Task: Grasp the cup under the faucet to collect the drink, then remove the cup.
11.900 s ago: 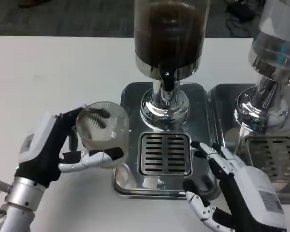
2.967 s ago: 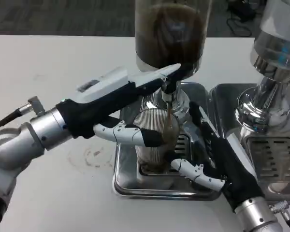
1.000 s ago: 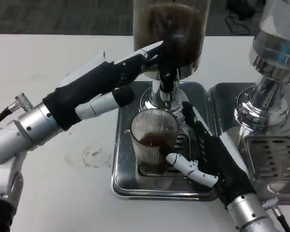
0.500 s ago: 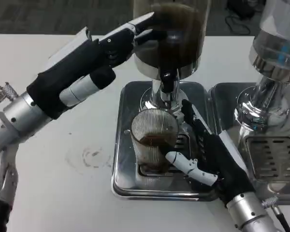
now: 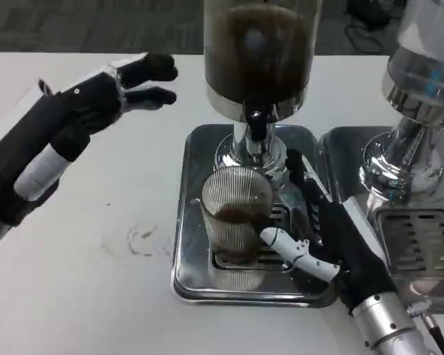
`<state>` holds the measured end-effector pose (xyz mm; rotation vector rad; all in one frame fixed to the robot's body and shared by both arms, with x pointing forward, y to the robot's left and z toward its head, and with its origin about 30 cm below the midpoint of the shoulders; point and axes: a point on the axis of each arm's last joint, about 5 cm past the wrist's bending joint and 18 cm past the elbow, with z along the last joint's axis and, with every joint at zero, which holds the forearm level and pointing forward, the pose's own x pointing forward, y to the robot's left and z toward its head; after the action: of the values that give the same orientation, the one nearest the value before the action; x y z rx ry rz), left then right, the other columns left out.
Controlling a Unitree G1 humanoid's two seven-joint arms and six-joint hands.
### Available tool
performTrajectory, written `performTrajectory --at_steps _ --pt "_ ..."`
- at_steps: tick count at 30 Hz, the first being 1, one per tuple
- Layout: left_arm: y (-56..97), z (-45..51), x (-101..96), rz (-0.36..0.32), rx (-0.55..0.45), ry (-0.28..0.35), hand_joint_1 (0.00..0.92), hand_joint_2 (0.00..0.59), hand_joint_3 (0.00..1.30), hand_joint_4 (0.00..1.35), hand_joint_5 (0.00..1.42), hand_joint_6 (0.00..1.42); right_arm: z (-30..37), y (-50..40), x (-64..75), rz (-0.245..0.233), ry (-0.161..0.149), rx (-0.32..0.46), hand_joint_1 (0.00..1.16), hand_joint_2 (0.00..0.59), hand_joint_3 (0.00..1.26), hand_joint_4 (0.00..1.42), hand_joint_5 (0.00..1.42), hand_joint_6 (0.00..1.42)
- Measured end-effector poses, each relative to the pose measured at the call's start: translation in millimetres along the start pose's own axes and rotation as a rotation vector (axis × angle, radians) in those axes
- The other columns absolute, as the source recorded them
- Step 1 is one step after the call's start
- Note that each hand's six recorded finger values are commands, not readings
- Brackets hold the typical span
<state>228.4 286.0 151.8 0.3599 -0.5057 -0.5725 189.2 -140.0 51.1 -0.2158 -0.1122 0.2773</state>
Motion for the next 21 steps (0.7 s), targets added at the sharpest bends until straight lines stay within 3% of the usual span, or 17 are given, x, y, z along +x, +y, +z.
performTrajectory --at_steps 3,8,17,21 --pt "0.7 -6.9 -13.0 0.014 0.017 0.085 0.000 0.061 0.22 0.18 0.27 0.23 -0.1 -0.1 -0.1 0.001 0.000 -0.002 0.59 0.232 0.00 0.00 0.00 0.00" --pt "-3.5 -15.5 -21.5 0.017 0.012 0.155 0.000 0.061 0.22 0.18 0.27 0.23 -0.8 -0.8 -0.3 0.006 0.004 -0.008 0.59 0.228 0.00 0.00 0.00 0.00" --pt "-10.3 -26.7 -32.3 0.019 0.012 0.246 0.000 0.066 0.22 0.18 0.28 0.23 -4.8 2.2 0.9 0.022 0.028 -0.009 0.60 0.225 0.00 0.00 0.00 0.00" --pt "-11.4 -28.6 -35.1 0.027 0.010 0.258 0.000 0.077 0.22 0.18 0.28 0.24 -5.6 4.4 4.7 0.021 0.028 -0.009 0.60 0.224 0.00 0.00 0.00 0.00"
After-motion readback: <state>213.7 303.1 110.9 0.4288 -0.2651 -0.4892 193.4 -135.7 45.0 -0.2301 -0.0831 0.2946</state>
